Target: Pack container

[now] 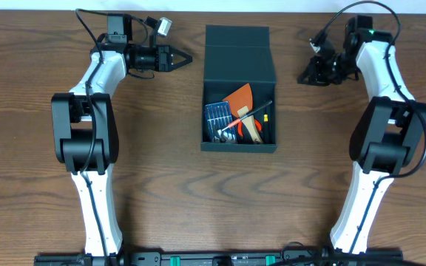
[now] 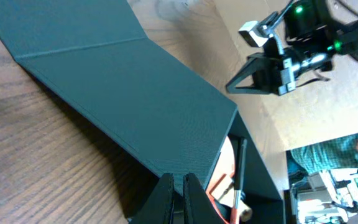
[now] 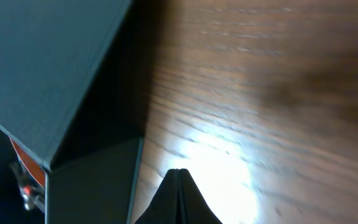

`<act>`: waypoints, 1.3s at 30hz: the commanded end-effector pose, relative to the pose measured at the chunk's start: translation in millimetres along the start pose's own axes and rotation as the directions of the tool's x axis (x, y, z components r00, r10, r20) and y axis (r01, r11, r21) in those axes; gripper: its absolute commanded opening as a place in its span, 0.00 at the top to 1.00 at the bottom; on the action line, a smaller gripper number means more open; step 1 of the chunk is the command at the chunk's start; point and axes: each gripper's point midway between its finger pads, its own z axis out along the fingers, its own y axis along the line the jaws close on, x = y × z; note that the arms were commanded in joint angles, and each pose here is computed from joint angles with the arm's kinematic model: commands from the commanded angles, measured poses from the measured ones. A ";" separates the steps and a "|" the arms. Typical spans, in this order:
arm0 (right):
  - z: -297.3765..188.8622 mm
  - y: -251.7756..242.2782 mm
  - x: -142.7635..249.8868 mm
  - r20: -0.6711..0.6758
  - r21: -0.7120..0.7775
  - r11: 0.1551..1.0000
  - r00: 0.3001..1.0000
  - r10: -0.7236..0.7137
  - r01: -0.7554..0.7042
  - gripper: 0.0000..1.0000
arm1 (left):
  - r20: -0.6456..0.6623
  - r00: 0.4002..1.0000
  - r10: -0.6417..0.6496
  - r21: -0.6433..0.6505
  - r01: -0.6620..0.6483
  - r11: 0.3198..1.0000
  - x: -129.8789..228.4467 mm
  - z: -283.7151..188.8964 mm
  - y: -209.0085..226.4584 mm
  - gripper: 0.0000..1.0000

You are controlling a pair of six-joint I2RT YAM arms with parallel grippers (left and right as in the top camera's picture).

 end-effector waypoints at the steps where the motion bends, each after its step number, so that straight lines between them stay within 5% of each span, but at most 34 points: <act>1: 14.3 10.1 0.9 -0.001 -0.114 0.993 1.000 0.015 -0.015 0.99 | 0.001 0.999 -0.040 0.010 0.040 0.999 3.5 -1.0 5.9 0.94; 39: 43.8 22.2 -18.9 0.054 -0.339 0.938 0.993 0.101 -0.077 0.99 | -0.065 0.980 -0.188 -0.013 0.187 0.982 50.8 26.1 53.9 0.94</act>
